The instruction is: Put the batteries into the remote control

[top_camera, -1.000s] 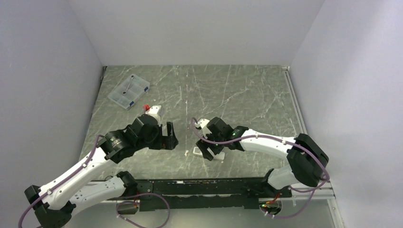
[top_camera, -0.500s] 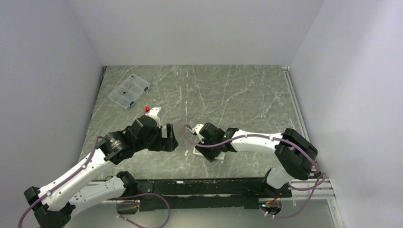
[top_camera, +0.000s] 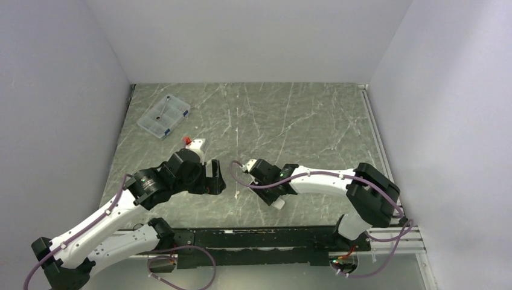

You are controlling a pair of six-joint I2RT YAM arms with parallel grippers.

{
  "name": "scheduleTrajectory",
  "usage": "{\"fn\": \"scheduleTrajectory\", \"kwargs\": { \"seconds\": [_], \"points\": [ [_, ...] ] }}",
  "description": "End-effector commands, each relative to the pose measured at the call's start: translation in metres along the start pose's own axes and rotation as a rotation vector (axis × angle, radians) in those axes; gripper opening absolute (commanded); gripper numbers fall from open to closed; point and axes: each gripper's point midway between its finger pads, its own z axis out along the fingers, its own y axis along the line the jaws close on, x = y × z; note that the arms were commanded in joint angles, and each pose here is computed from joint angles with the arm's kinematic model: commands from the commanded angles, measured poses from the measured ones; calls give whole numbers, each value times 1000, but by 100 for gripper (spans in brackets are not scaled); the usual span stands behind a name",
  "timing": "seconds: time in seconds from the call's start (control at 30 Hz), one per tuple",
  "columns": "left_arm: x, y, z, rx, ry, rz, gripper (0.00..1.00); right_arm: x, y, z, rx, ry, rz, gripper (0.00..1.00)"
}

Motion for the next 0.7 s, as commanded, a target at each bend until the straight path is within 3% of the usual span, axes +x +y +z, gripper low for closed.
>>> {"fn": "scheduleTrajectory", "kwargs": {
  "seconds": [0.0, 0.07, 0.3, 0.67],
  "points": [
    [-5, -9, -1, 39, -21, -8, 100, -23, 2, -16, -1, -87, 41, 9],
    [-5, -11, 0, 49, -17, -7, 100, -27, 3, -21, -9, -113, 55, 0],
    [-2, -27, 12, 114, 14, -23, 99, -37, 9, -42, -102, -213, 138, 0],
    [-2, -59, 21, 273, 40, -46, 99, -35, 33, -74, -407, -340, 227, 0]
  ]
}}
